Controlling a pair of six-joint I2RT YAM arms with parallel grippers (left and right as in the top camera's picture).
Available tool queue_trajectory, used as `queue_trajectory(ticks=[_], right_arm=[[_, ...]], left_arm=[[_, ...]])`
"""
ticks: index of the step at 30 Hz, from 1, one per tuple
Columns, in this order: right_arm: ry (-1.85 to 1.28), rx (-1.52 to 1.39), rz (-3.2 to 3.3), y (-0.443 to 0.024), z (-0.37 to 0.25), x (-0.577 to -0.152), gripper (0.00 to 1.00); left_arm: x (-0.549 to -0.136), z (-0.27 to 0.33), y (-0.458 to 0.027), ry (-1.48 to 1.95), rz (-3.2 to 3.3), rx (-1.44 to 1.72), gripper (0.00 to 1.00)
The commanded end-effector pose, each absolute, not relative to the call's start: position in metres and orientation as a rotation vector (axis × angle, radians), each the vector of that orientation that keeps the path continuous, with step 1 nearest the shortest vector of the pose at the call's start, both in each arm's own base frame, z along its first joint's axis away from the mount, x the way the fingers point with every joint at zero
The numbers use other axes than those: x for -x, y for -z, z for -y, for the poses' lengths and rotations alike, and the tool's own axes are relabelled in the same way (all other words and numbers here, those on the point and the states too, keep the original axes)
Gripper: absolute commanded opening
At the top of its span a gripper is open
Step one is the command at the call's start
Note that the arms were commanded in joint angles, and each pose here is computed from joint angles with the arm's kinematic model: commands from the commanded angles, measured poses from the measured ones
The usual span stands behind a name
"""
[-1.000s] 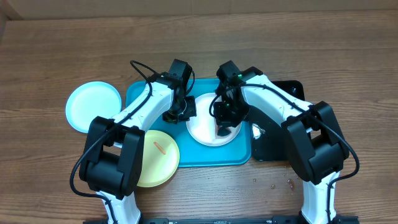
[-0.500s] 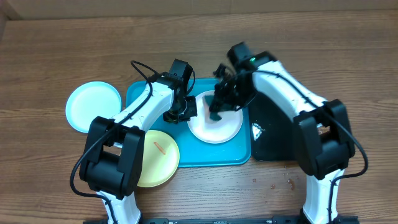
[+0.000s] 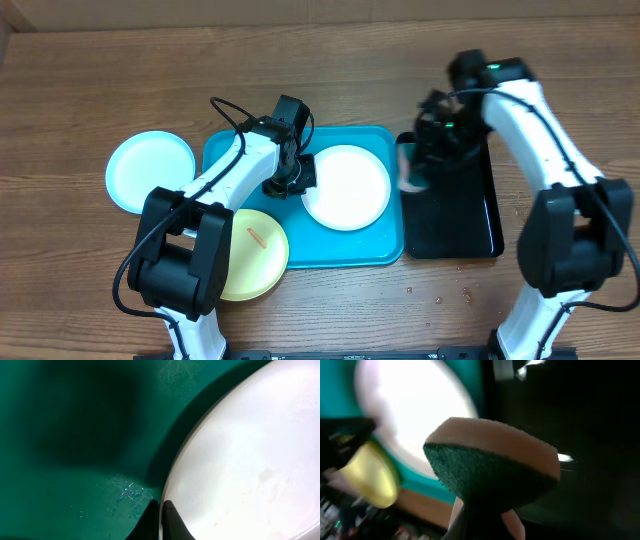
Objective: Clean dirty plates on tray and stack at the side
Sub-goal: 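Return the sponge to the black tray and release it, raise right arm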
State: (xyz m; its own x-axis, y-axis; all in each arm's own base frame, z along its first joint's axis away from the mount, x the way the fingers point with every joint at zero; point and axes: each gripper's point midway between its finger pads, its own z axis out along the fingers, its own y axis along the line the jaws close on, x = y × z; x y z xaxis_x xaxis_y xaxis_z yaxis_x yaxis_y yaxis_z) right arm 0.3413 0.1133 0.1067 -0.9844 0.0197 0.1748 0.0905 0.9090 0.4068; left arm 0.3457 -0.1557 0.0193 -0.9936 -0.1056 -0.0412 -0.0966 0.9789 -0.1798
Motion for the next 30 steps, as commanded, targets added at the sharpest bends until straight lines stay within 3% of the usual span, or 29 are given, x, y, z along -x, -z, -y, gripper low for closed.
queue_trajectory(ticks=[1, 7, 17, 30], right_arm=[[0.226, 0.222, 3.001, -0.101, -0.055, -0.344, 0.04], [-0.067, 0.273, 2.995, -0.077, -0.022, -0.334, 0.04], [-0.060, 0.115, 3.003, -0.039, -0.022, -0.325, 0.04], [0.047, -0.029, 3.010, -0.037, -0.033, -0.327, 0.04]], left_arm=[[-0.350, 0.160, -0.022, 0.292, -3.064, 0.154, 0.04], [-0.350, 0.160, -0.022, 0.293, -3.064, 0.154, 0.05], [-0.350, 0.160, -0.023, 0.295, -3.061, 0.153, 0.06], [-0.351, 0.160, -0.023, 0.296, -3.057, 0.153, 0.06]])
